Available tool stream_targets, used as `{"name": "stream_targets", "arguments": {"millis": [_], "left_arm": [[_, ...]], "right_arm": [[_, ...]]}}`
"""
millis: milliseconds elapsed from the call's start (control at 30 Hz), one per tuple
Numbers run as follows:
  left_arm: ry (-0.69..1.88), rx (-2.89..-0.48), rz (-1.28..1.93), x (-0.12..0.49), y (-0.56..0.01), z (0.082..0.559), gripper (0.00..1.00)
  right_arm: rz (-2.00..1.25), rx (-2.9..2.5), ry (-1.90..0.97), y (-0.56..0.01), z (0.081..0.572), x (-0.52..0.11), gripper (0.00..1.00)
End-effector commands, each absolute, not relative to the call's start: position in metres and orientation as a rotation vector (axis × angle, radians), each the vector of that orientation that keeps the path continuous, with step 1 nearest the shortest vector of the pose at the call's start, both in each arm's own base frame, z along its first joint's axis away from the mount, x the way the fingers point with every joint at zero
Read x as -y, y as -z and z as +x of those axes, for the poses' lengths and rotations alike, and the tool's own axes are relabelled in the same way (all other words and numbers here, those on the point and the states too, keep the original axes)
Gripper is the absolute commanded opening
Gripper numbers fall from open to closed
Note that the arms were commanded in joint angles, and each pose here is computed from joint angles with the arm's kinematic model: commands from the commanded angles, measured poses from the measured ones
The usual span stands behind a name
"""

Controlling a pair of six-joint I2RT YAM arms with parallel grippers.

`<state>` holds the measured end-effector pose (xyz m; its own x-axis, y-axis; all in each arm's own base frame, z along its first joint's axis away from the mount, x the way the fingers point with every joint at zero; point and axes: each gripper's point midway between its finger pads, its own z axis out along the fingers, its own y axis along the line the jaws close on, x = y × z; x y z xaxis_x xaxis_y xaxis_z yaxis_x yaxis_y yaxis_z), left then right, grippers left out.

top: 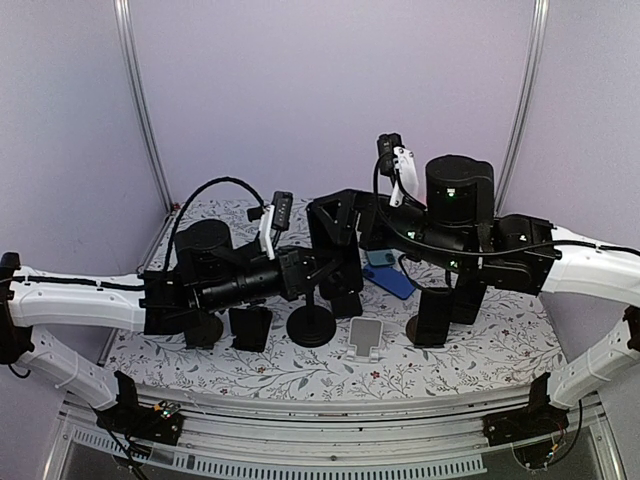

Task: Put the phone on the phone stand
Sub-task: Pass from the left arm to the right

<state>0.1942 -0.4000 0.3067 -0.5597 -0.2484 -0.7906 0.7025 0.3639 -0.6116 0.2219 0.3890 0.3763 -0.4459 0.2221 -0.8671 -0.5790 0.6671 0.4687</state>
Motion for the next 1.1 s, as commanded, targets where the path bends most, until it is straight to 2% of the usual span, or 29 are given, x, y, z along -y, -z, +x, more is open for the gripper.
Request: {"name": "stream_targets", "arguments": {"millis": [0, 733, 1067], "left_arm": [[1.431, -1.613, 0.349, 0.391, -0.342, 0.191, 0.0], [1.569, -1.532, 0.238, 0.374, -0.356, 0.197, 0.0], [1.692, -1.374, 0.189, 0.359, -0.383, 0.197, 0.0]], "right_arm": [[-0.276, -1.76, -0.989, -0.39, 0.216, -0.384, 0.99], [-0.237, -1.67, -1.142, -0.395, 0.201, -0.368, 0.99], [-0.225, -1.609, -1.286, -0.384, 0.187, -0.363, 0.99]]}}
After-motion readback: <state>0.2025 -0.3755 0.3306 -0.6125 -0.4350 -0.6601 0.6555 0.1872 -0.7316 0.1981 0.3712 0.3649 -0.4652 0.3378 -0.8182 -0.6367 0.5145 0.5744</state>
